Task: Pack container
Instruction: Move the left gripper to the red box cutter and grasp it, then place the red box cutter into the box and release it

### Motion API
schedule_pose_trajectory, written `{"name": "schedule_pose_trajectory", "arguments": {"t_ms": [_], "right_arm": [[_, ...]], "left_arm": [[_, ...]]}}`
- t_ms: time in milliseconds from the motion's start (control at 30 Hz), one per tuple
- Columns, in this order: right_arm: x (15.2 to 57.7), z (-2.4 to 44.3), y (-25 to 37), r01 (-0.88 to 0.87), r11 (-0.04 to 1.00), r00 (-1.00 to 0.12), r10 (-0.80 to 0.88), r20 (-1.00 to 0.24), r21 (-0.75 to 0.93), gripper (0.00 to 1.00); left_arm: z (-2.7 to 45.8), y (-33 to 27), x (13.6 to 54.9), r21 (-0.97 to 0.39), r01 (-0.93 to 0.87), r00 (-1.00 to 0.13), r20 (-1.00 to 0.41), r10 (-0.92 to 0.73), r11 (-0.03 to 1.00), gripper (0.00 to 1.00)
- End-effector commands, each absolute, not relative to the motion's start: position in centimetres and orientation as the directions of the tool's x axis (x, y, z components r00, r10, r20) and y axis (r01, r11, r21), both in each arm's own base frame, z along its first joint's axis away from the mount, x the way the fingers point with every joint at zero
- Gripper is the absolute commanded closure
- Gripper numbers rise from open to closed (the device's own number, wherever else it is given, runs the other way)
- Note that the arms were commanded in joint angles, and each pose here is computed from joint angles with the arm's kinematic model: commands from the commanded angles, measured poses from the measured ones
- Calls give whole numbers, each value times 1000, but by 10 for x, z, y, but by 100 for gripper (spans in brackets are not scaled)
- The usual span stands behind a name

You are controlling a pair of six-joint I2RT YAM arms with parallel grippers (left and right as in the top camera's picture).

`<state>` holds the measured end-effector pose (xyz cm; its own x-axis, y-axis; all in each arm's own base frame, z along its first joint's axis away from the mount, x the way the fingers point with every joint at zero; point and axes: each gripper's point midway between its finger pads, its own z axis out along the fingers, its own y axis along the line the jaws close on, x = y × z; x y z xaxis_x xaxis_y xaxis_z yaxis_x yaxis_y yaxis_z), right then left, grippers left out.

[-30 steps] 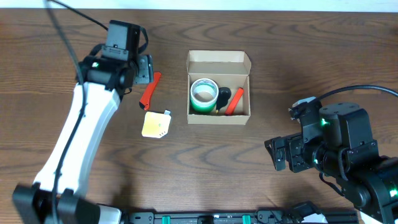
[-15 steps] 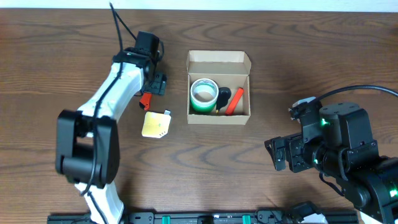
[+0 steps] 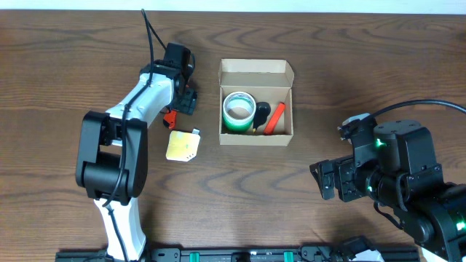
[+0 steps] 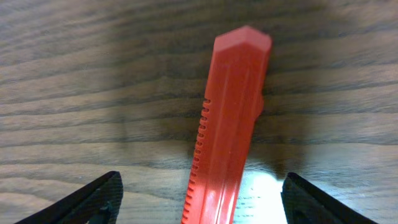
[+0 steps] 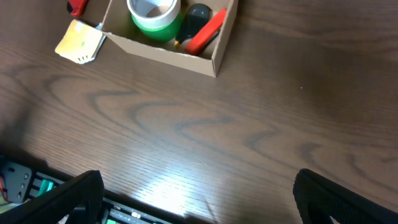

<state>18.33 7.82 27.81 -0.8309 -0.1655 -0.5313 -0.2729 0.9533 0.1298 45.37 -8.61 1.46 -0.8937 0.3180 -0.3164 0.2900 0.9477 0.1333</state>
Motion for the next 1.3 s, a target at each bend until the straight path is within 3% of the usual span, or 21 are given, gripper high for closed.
{"name": "schedule_pose_trajectory", "arguments": {"t_ms": [0,333,533,1033,1267], "right_arm": [[182,279,78,-278,952,-828,-169,-534,130,1],[182,279,78,-278,952,-828,-169,-534,130,1],[182,279,78,-278,952,-828,-169,-534,130,1],[182,279,78,-278,952,-828,-169,-534,130,1],[182,279,78,-278,952,-828,-169,-534,130,1]], "left_arm": [[-4,-83,448,113,306,-904,-276,325,945,21],[-5,-78,451,88,293,-909,-284,306,952,40],[-6,-79,451,6,288,-915,-295,277,958,56],[-4,-70,453,5,266,-921,-296,255,964,94],[44,-72,470,4,243,-904,-361,228,970,94]]}}
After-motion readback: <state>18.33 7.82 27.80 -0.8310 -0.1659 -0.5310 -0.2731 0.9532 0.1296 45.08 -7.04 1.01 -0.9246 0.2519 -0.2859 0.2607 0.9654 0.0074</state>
